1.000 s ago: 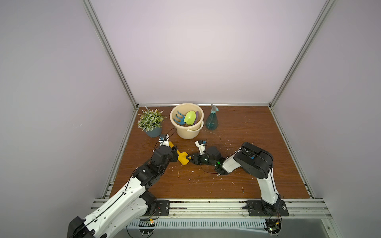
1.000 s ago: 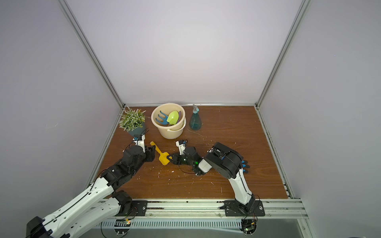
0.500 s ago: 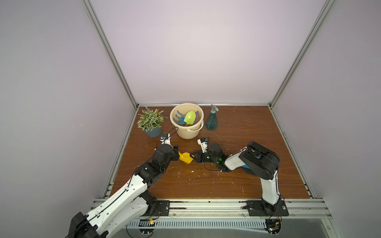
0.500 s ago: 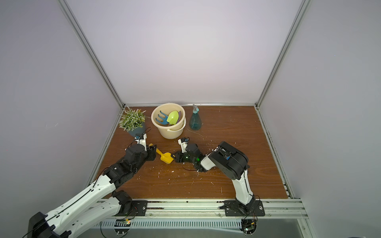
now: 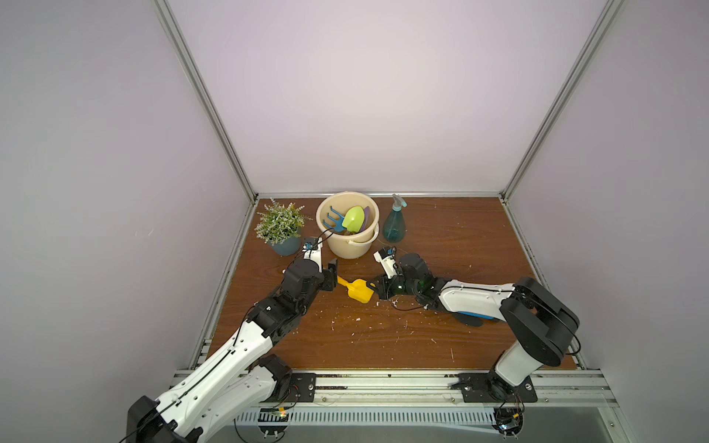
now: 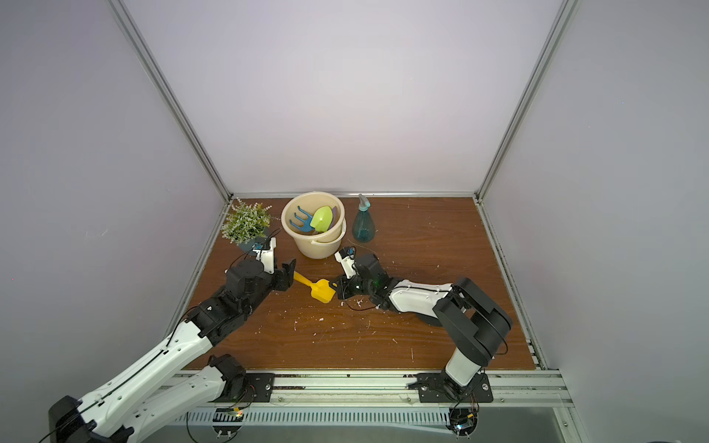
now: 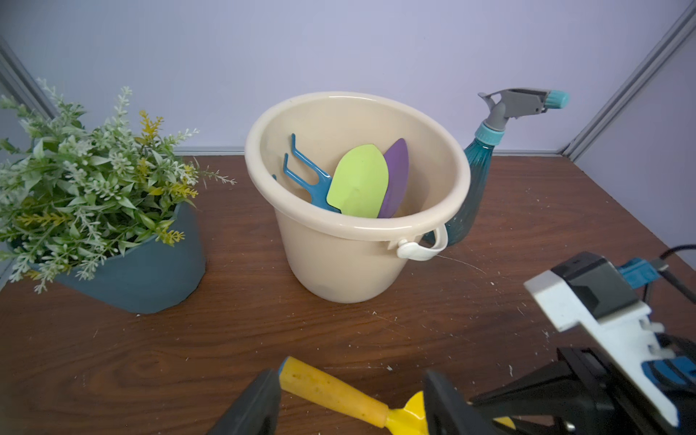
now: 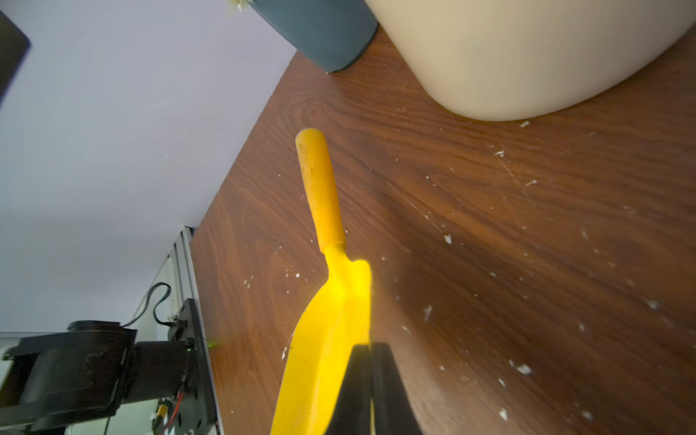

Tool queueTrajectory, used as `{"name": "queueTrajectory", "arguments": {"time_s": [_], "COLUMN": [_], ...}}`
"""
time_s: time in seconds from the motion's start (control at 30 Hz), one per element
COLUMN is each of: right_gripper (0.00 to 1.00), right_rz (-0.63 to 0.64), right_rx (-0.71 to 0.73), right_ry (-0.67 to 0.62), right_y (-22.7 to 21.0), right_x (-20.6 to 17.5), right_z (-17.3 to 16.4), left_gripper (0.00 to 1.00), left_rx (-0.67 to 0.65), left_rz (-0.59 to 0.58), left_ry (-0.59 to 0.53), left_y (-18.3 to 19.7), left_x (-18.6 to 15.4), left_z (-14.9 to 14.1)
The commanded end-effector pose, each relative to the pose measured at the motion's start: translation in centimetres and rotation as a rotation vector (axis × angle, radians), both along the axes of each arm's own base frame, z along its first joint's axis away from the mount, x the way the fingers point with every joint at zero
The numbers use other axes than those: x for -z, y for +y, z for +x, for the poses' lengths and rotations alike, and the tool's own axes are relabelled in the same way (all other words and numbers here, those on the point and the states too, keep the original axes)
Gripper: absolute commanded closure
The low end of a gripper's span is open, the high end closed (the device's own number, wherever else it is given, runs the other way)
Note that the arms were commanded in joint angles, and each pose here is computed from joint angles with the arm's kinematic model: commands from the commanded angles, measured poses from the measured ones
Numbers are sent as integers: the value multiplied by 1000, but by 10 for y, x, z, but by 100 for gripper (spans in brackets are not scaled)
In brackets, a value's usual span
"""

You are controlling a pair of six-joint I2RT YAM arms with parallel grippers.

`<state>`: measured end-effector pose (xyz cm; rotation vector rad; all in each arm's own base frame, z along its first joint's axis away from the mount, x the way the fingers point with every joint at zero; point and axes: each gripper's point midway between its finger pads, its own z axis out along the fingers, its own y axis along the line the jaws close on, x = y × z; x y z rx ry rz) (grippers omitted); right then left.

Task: Organize the gardening tools
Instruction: Pick up the gardening tool from the center of the board.

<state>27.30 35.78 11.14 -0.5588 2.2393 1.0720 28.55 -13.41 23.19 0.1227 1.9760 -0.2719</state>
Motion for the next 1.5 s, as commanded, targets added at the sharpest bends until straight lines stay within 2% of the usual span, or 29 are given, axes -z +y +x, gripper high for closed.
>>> {"name": "queueTrajectory", "arguments": {"time_s": [0.0,0.1,0.3,0.53,0.73,1.0,1.07,1.13,1.27,1.47], "right_gripper": [100,100,100,100,100,100,100,100,100,100], "right_rz": [-75,-128,-224,-345,-398,-434,-438,-440,-426,-421], "right_rx": [-44,-64,-98,-129,-173,-217,-226,-230,-251,-253], "right_ry": [-81,-101,-119,-144,-165,-194,-195,-200,-200,-212], "right_y": [-11,-25,-53,-74,-85,-87,-87,-87,-85,-86], "right_x": [-19,-23,-39,-65,-83,-98,-99,-99,-104,-112], "right_z": [1,-2,-9,-16,-25,-26,-26,-26,-29,-29], "left_gripper": [35,32,22,26,35,33,33,33,34,36], "left_rx": [109,174,310,564,677,809,885,899,932,1003], "left_rz": [16,23,-27,7,112,280,312,342,363,487], "left_ry": [-26,-20,-15,-39,-70,-122,-163,-210,-189,-139], "left_y": [-18,-29,-58,-96,-106,-119,-125,-129,-132,-139], "left_x": [-14,-14,-9,-5,2,16,19,19,29,56], "left_z": [-2,-3,-4,-16,-21,-32,-42,-47,-50,-61]}}
